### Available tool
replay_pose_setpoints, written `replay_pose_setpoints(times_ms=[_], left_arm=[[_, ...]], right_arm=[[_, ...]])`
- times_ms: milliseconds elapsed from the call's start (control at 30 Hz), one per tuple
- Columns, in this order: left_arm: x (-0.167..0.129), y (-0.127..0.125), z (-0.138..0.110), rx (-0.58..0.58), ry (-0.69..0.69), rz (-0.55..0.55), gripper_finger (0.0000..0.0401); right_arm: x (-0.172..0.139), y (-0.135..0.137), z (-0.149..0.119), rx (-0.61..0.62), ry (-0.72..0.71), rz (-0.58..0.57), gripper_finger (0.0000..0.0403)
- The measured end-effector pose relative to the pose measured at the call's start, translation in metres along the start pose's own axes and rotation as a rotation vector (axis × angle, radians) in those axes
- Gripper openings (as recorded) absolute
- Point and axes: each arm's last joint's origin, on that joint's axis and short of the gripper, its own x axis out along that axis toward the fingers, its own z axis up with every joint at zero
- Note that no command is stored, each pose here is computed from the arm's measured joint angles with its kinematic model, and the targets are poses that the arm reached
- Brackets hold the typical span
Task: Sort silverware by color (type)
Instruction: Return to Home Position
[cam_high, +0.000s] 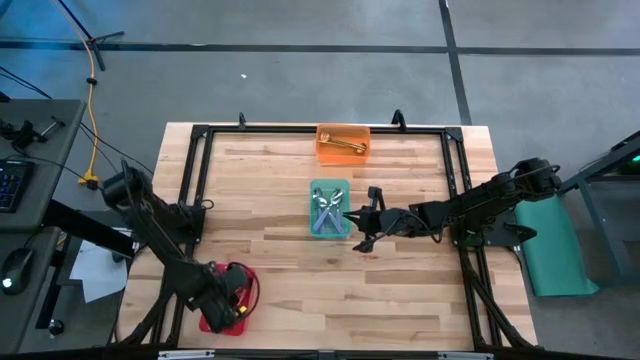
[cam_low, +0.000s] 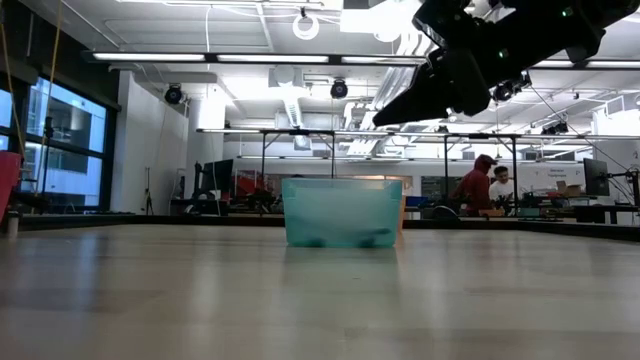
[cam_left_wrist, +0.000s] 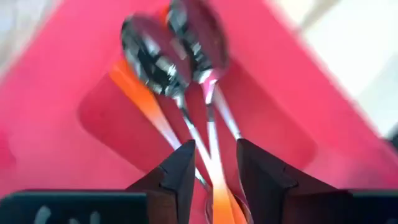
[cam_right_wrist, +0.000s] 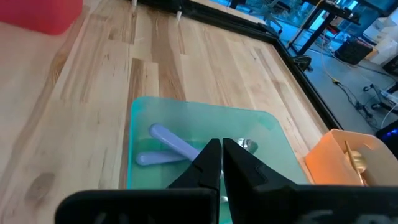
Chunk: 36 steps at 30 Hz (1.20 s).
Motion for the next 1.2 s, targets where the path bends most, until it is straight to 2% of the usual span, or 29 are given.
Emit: replay_pose_setpoints(times_ms=[100, 267, 433, 567, 700, 800, 967, 1200], left_arm=[[-0.016, 0.004, 0.007, 0.098, -0.027, -0.051, 0.0103], [-0.043, 0.012, 0.030, 0.312, -0.127, -0.147, 0.0058], [-0.059, 0.020, 0.073, 0.505, -0.267, -0.188, 0.0006], [-0.067, 0.022, 0.111, 0.698, -0.412, -0.235, 0.0005], [-0.058, 0.030, 0.146, 0.838, -0.540, -0.349, 0.0001], [-0.039, 0.048, 0.166, 0.878, -0.601, -0.431, 0.0000], [-0.013, 0.082, 0.187, 0.904, -0.759, -0.480, 0.0000], [0.004, 0.126, 0.200, 0.864, -0.920, -0.510, 0.0000]], right_arm=[[0.000, 0.000, -0.001, -0.035, 0.009, 0.003, 0.0000], [0.004, -0.007, -0.011, -0.077, 0.094, 0.013, 0.0000], [0.012, -0.022, -0.015, -0.057, 0.102, 0.133, 0.0000], [0.017, -0.032, -0.014, -0.066, 0.059, 0.192, 0.0000], [0.020, -0.041, -0.016, -0.065, 0.003, 0.198, 0.0000], [0.018, -0.045, -0.034, -0.056, -0.071, 0.205, 0.0000], [0.002, -0.058, -0.071, -0.004, -0.193, 0.176, 0.0000], [-0.041, -0.072, -0.086, 0.078, -0.331, 0.182, 0.0000]])
